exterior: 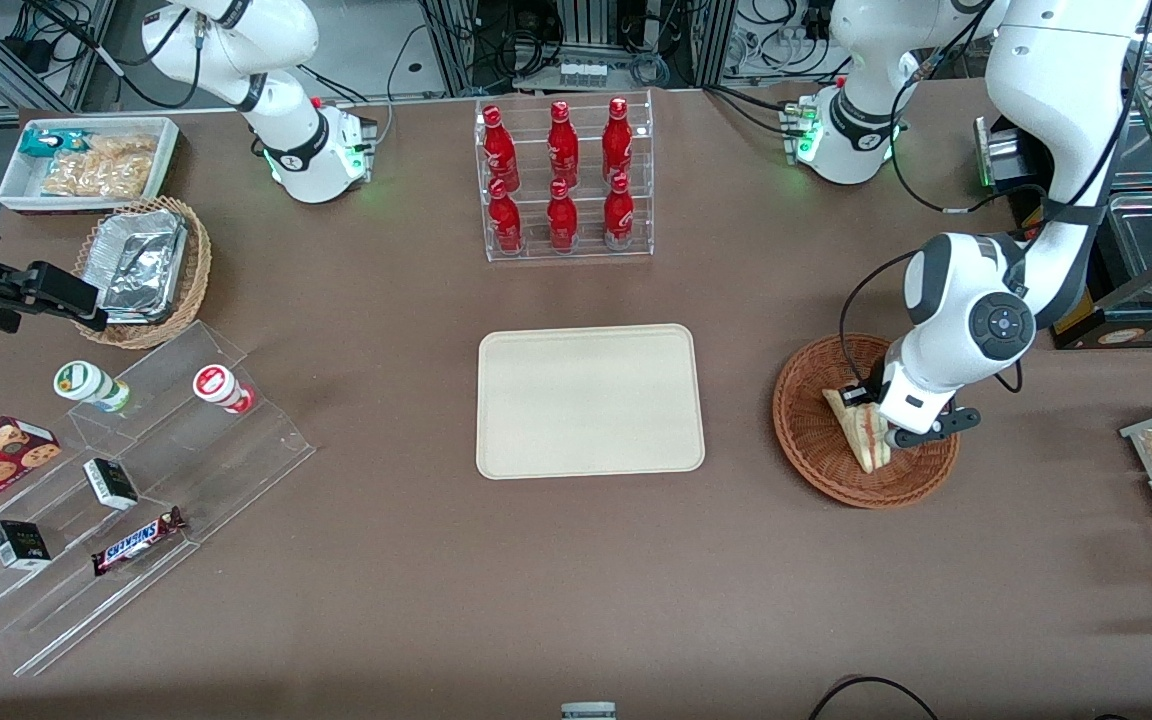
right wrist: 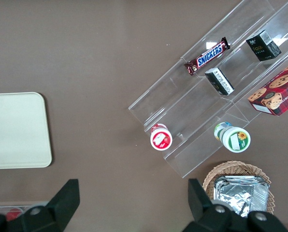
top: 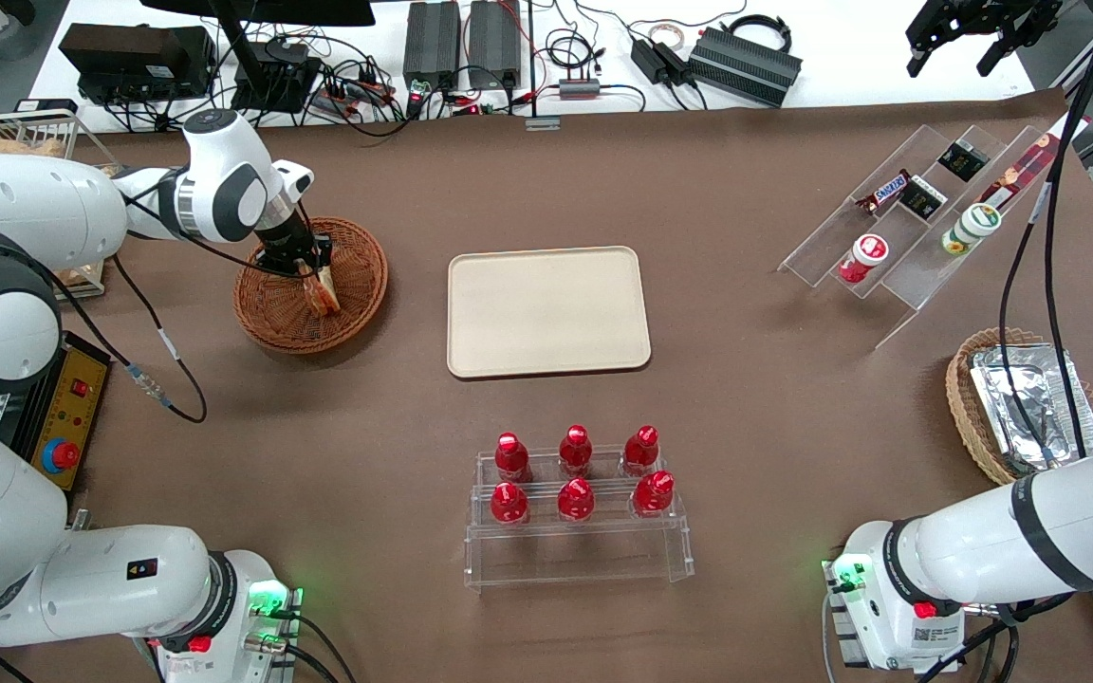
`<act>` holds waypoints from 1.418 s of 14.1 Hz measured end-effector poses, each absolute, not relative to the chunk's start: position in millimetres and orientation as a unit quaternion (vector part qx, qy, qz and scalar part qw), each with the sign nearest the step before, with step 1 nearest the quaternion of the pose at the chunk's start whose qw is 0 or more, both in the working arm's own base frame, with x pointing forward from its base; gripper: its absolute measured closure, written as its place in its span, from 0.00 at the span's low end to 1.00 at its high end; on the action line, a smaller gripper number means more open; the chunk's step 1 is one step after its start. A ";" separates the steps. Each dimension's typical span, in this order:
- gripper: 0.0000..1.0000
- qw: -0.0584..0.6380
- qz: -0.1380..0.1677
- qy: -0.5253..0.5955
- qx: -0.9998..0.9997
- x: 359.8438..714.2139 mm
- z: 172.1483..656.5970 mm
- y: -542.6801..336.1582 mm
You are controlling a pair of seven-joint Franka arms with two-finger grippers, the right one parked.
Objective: Place sandwich from basket to tray
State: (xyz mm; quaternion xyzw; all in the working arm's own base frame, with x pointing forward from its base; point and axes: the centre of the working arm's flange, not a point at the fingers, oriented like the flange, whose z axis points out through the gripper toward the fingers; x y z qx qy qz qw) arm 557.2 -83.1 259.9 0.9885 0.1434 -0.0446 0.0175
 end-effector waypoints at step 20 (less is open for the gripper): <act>0.81 0.079 -0.040 0.011 0.996 547.4 366.7 -280.9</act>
